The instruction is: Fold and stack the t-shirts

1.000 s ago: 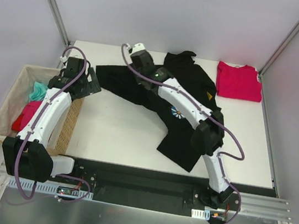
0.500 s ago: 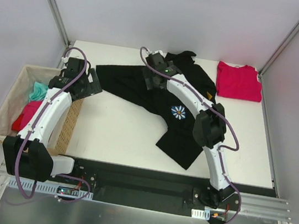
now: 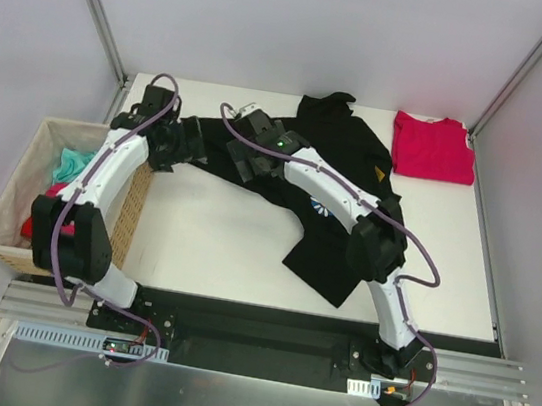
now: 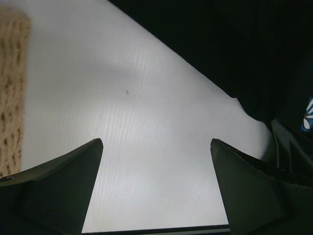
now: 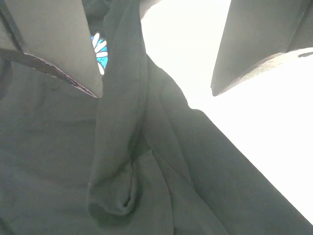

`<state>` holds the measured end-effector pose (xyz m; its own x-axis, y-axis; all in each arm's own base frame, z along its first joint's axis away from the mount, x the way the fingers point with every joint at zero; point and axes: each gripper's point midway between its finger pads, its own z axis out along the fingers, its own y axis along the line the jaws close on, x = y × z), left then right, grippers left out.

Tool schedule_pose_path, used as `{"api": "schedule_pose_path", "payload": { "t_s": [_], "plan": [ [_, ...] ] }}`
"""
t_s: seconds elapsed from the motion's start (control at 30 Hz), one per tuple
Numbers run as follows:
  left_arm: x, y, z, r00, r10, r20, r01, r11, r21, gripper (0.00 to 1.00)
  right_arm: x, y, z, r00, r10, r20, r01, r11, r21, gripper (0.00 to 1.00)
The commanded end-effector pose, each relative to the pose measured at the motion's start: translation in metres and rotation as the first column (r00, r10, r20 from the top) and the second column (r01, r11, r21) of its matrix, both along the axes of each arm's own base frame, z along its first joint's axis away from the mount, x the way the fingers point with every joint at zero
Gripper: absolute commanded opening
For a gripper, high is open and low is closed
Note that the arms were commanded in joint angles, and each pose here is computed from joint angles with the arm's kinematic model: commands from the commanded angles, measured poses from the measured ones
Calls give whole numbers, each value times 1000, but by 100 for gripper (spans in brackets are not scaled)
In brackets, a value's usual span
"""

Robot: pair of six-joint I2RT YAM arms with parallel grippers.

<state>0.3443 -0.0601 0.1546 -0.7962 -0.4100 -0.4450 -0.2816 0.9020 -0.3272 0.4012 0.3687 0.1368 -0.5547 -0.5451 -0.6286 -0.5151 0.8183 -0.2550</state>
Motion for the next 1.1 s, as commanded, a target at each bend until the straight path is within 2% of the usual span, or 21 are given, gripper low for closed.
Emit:
{"api": "schedule_pose_path", "payload": {
  "t_s": [0.0, 0.07, 0.13, 0.17, 0.2, 0.27, 0.33, 0.37, 0.43, 0.47, 0.5, 0.57, 0.8, 1.07],
  "plan": [
    [34, -52, 21, 979, -199, 52, 202, 978, -58, 90, 6, -29, 54, 994, -68, 89, 64, 997, 47, 96],
    [54, -67, 32, 971, -226, 79, 231, 971, -60, 86, 9, -49, 60, 988, -114, 109, 109, 993, 45, 97],
    [66, -83, 13, 964, -263, 33, 265, 963, -50, 82, 2, -74, 70, 978, -162, 128, 155, 986, 67, 96],
    [78, -89, 21, 960, -273, 59, 276, 960, -43, 81, 6, -92, 76, 965, -213, 153, 204, 976, 72, 97],
    [82, -98, 2, 957, -290, 13, 290, 956, -37, 80, 7, -103, 79, 951, -259, 169, 244, 964, 105, 97],
    [89, -115, -4, 948, -320, 3, 320, 947, -17, 75, -1, -150, 90, 910, -363, 203, 340, 930, 137, 97],
    [91, -123, -30, 944, -323, -63, 323, 946, -8, 69, -2, -172, 105, 874, -422, 241, 378, 902, 208, 97],
    [91, -129, -35, 941, -331, -74, 332, 943, 3, 63, -9, -195, 111, 850, -459, 258, 410, 885, 222, 97],
    [90, -135, -56, 932, -338, -127, 341, 940, -5, 54, -14, -210, 117, 835, -480, 270, 426, 874, 235, 97],
    [88, -141, -57, 926, -350, -140, 352, 936, -9, 41, -18, -220, 123, 822, -496, 281, 437, 865, 246, 97],
    [85, -143, -71, 918, -353, -183, 357, 934, -12, 33, -20, -223, 125, 816, -502, 286, 443, 861, 248, 97],
    [83, -148, -75, 907, -365, -211, 371, 928, -12, 26, -21, -227, 126, 811, -511, 287, 449, 856, 256, 97],
    [85, -158, -84, 900, -374, -225, 388, 921, 18, 31, -24, -220, 107, 833, -501, 235, 444, 859, 257, 97],
    [118, -187, -59, 908, -406, -108, 408, 913, -2, 44, -25, -215, 105, 843, -490, 219, 430, 861, 270, 97]
  ]
}}
